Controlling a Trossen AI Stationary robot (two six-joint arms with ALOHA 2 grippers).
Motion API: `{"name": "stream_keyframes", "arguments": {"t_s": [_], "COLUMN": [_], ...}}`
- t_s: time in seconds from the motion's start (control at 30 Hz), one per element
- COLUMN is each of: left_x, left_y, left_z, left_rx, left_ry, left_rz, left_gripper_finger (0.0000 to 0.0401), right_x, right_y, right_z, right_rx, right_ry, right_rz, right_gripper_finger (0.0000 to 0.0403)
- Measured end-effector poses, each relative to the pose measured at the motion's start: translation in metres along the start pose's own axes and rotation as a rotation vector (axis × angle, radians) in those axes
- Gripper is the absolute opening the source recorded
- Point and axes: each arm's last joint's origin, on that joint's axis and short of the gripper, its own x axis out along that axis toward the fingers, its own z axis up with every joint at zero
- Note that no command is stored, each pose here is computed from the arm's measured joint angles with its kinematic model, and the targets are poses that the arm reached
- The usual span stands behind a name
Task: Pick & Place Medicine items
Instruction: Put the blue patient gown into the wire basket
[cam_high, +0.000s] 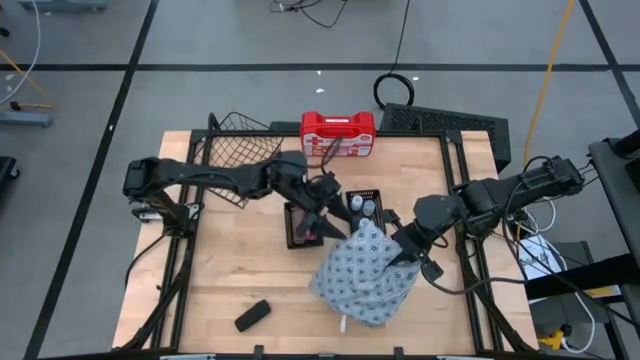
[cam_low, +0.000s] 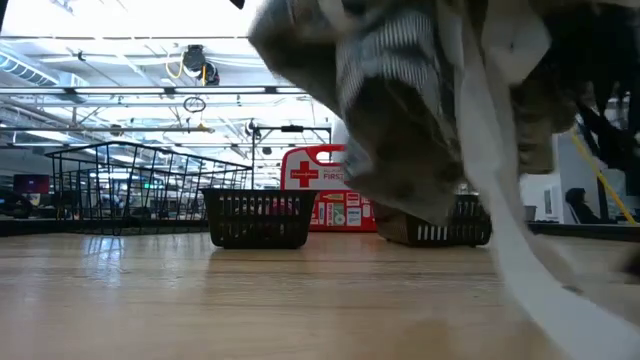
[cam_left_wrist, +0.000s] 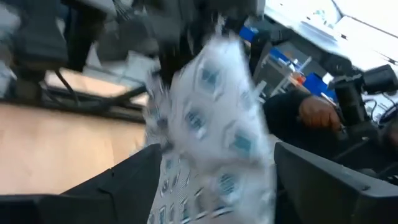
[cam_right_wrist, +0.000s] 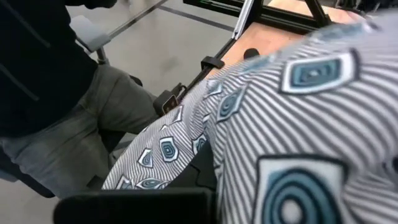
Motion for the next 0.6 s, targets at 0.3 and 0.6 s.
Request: {"name": "stream_keyframes", "arguments": {"t_s": [0.3, 0.6], "left_x": [-0.004, 0.01], "left_y": [0.006, -0.003], "left_z": [0.002, -0.014], "left_rx": [0.006, 0.034], "left_ry": [-0.013, 0.058], "left_rz": [0.033, 0.097], "left_gripper_finger": [0.0325, 0.0313], "right_x": [0.001, -0.002], "right_y": [0.005, -0.007], "right_z": [0.0, 0.002], "right_rx": [-0.001, -0.055], "right_ry": [0.006, -0.026], "right_rz": [0.013, -0.058], "right_gripper_finger": [0.0004, 0.0004]}}
